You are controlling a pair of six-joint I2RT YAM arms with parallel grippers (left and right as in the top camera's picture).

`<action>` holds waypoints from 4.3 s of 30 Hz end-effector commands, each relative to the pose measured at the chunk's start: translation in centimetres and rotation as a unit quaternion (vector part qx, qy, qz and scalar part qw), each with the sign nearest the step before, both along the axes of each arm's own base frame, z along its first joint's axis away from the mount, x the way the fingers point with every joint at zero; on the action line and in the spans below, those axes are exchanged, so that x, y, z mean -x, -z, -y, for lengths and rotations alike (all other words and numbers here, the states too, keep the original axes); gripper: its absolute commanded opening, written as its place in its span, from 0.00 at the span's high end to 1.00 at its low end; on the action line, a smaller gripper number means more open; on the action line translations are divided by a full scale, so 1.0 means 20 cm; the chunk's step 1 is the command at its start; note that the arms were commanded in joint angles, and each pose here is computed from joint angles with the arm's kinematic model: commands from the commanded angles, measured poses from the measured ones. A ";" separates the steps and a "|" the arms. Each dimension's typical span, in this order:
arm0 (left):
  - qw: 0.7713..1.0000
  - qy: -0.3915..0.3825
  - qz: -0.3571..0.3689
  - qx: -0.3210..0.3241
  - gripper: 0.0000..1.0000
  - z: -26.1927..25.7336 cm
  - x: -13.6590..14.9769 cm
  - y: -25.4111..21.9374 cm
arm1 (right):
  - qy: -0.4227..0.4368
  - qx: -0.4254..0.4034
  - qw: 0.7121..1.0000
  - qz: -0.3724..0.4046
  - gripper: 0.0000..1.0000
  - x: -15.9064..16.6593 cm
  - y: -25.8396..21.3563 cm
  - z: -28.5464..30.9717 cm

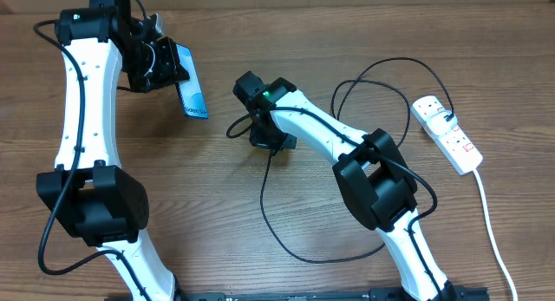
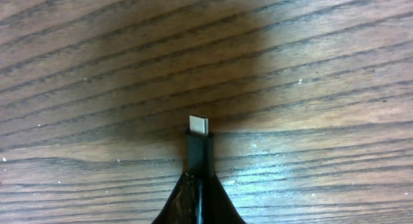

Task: Plug charger to phone and switch on socket

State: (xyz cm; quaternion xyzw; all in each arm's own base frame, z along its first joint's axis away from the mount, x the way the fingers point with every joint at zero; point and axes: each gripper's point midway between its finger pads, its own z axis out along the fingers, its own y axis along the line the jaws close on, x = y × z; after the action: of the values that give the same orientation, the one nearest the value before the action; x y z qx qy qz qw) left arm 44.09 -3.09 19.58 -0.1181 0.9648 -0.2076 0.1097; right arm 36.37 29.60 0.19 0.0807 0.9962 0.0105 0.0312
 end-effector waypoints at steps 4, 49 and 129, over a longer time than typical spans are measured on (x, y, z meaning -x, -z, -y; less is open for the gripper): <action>0.998 0.037 0.033 0.029 0.96 0.08 0.00 -0.09 | -0.016 -0.009 1.000 -0.012 0.96 0.00 -0.02 -0.02; 0.816 0.257 0.265 0.445 0.96 0.46 0.02 -0.87 | -0.231 -0.220 0.928 0.194 0.96 0.25 -1.47 -0.22; 0.804 0.274 0.267 0.455 0.96 0.52 0.06 -0.88 | -0.212 -0.214 0.920 0.252 0.96 0.17 -1.61 -0.20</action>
State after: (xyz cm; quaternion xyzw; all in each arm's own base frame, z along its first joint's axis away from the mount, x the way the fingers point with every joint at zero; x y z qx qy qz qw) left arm 44.03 -13.07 35.12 0.1435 0.7087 -0.6545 0.2208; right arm 33.02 34.13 29.35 -0.1356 0.9357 0.2350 0.2255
